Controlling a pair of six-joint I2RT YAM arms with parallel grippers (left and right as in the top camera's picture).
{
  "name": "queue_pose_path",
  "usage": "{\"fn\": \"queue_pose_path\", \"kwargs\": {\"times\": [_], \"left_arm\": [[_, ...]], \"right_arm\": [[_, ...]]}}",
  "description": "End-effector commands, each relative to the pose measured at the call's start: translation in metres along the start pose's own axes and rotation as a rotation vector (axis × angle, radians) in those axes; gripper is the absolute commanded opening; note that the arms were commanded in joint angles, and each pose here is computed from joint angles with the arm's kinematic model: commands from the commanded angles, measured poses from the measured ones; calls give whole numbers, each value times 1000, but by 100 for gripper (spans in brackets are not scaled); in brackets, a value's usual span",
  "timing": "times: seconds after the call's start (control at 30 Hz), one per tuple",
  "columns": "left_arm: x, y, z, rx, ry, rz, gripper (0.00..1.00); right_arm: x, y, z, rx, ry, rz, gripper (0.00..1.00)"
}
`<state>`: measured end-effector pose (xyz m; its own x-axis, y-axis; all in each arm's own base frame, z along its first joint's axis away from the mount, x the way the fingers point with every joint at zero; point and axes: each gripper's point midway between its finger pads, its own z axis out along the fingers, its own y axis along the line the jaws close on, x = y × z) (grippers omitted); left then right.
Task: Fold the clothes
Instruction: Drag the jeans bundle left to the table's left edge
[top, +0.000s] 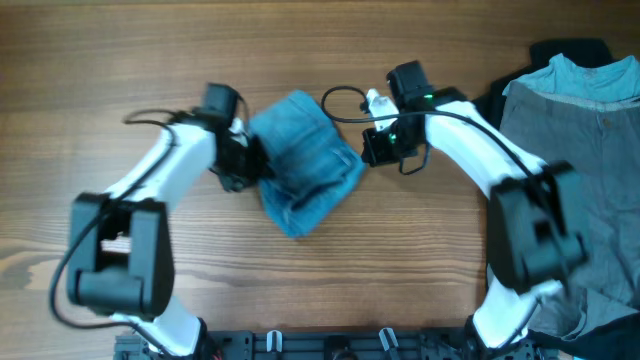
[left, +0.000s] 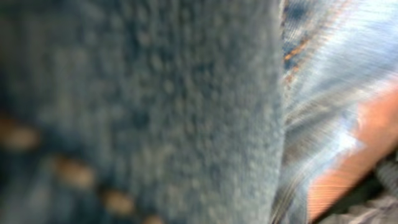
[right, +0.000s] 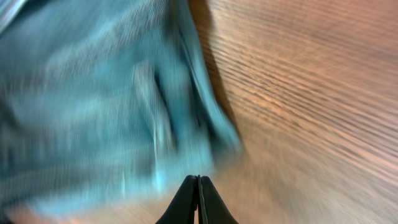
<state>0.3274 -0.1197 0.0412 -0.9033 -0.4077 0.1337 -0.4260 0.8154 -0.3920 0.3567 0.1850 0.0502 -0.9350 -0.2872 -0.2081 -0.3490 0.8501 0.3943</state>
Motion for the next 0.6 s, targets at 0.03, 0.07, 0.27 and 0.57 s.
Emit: {"fn": "queue_pose_path", "kwargs": {"times": [0.03,0.07,0.27,0.57], "left_arm": [[-96,12,-129,101,-364,42,4],[-111,28,-144,101,-410,20,4],[-184,137,-182,79,-618,-91,4],[-214,213,-115,38,-538,-223,100]], "right_arm": [[-29,36,-96,25,-264,-133,4],[-30,41,-107,24,-293,-140,4],[-29,45,-116,17,-317,-106,4],[-30,45,-116,12,-320,-80,4]]}}
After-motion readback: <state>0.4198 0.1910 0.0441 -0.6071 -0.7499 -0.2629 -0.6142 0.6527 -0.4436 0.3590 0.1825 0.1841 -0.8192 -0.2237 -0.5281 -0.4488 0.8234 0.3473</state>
